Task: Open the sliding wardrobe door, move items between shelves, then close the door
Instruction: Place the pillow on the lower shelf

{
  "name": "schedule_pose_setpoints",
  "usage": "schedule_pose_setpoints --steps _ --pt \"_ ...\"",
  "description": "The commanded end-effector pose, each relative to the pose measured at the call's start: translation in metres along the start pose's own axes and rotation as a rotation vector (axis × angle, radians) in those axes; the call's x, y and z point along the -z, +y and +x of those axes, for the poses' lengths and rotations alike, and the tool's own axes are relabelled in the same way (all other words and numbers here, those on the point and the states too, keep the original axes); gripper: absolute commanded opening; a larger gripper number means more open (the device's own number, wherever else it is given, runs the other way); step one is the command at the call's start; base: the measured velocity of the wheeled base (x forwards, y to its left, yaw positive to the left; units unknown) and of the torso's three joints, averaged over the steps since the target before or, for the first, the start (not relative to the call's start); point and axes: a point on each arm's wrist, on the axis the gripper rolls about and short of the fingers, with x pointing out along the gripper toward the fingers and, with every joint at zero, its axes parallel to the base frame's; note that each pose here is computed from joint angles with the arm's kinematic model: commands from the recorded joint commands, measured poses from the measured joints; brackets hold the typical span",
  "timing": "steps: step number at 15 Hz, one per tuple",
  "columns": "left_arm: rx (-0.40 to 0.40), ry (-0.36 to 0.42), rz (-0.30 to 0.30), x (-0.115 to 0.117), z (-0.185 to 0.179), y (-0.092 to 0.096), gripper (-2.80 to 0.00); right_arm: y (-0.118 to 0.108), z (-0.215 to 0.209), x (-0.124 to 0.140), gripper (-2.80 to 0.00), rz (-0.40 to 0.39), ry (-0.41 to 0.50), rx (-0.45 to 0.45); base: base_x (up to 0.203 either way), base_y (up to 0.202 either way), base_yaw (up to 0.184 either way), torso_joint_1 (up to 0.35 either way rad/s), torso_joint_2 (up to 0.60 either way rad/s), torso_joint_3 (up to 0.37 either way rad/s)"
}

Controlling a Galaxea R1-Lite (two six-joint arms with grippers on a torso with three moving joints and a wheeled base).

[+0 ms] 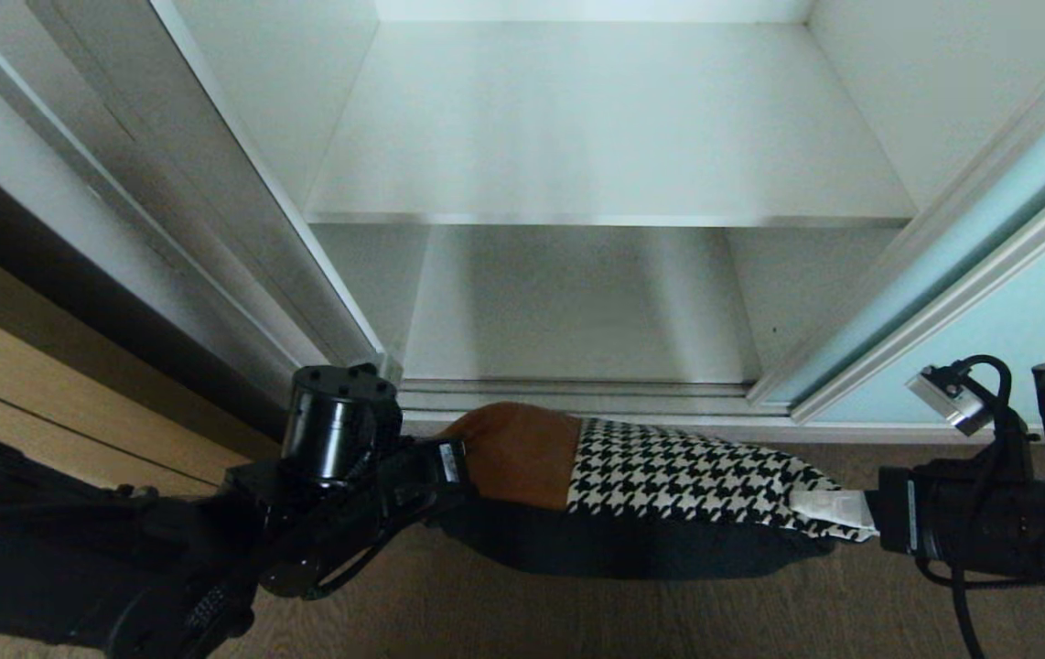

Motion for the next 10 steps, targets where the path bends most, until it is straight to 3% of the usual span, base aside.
schedule_pose_setpoints --steps 1,10 --pt "-0.015 0.024 0.003 0.0085 0.0064 0.0031 -2.8 -0.0019 0.0025 0.0 -2.8 0.008 0.008 0.001 0.0 0.0 0.0 0.0 0.0 0.0" --pt "-0.016 0.024 0.013 0.0135 0.0133 0.0052 -2.8 -0.0092 0.005 -0.0038 -2.8 0.012 -0.03 -0.014 0.0 0.0 0.0 0.0 0.0 0.0"
